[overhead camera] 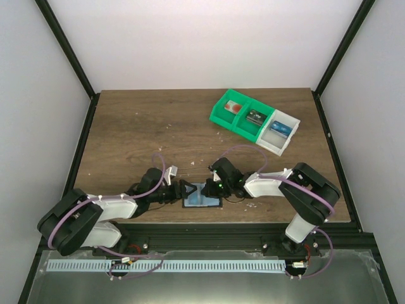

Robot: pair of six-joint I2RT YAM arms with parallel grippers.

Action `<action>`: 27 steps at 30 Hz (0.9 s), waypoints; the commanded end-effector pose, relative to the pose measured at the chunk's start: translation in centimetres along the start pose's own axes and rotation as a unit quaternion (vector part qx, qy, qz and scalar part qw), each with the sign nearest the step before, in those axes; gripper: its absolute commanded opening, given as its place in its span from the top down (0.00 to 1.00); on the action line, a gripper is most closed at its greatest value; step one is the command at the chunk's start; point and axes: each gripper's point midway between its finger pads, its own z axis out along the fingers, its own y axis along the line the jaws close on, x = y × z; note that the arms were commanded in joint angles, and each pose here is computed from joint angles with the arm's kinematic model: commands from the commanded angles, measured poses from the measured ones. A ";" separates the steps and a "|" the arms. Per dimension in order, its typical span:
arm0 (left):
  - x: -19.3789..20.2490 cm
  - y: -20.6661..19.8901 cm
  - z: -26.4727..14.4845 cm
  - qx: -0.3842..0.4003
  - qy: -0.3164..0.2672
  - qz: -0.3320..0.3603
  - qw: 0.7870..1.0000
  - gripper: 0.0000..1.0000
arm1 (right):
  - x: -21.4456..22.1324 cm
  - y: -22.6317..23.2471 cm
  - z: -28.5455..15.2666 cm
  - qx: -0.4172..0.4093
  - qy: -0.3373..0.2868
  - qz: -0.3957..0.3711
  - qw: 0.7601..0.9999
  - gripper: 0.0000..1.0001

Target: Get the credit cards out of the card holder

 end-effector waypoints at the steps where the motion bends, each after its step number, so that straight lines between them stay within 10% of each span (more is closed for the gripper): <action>1: -0.4 -0.2 0.3 0.000 -0.005 0.011 1.000 0.26 | 2.1 -2.4 0.5 0.037 0.026 0.016 0.999 0.99; 27: -0.4 -3.0 0.3 0.065 0.009 0.001 0.998 0.26 | 2.2 -2.3 0.8 0.032 0.028 0.015 0.999 0.99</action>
